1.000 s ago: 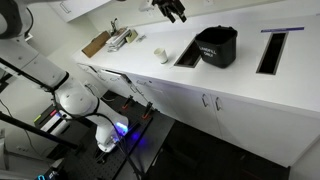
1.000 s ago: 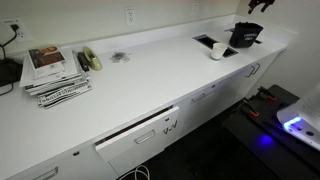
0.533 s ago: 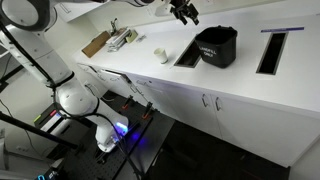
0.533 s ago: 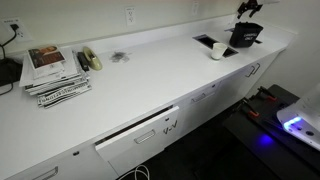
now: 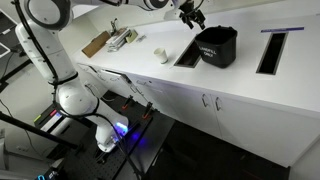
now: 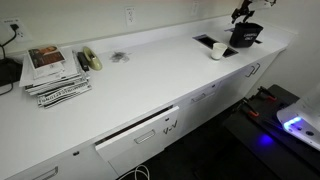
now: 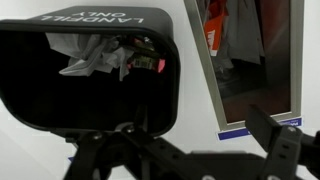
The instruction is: Move the black basket from the right to the left
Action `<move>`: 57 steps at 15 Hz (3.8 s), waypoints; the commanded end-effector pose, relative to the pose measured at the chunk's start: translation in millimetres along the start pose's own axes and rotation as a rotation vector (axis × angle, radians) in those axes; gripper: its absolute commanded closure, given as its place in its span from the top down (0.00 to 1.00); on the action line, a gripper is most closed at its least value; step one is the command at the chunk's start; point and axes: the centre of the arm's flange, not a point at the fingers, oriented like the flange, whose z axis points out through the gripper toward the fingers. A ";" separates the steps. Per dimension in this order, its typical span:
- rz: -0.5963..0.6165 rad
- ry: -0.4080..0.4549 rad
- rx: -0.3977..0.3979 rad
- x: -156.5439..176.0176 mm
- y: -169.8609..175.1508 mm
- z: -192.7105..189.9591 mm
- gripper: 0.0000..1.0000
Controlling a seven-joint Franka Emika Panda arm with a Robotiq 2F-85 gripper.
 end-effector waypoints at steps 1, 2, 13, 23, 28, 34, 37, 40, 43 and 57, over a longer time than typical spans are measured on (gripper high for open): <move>-0.014 -0.039 0.020 9.3 4.5 20.7 1.00; -0.006 -0.049 0.018 8.2 5.2 26.1 1.00; -0.001 -0.059 0.015 8.9 10.7 36.8 0.10; -0.018 -0.089 -0.074 -20.8 6.1 -0.2 0.02; -0.021 -0.060 -0.151 -45.8 12.0 -56.3 0.02; -0.110 0.027 -0.192 -87.9 -4.1 -135.3 0.02; -0.186 0.063 -0.186 -98.4 -27.2 -174.7 0.02; -0.277 0.116 -0.165 -110.7 -65.3 -216.6 0.02; -0.387 0.175 -0.145 -124.8 -106.0 -250.3 0.02; -0.936 0.258 0.017 -207.4 -309.3 -291.4 0.02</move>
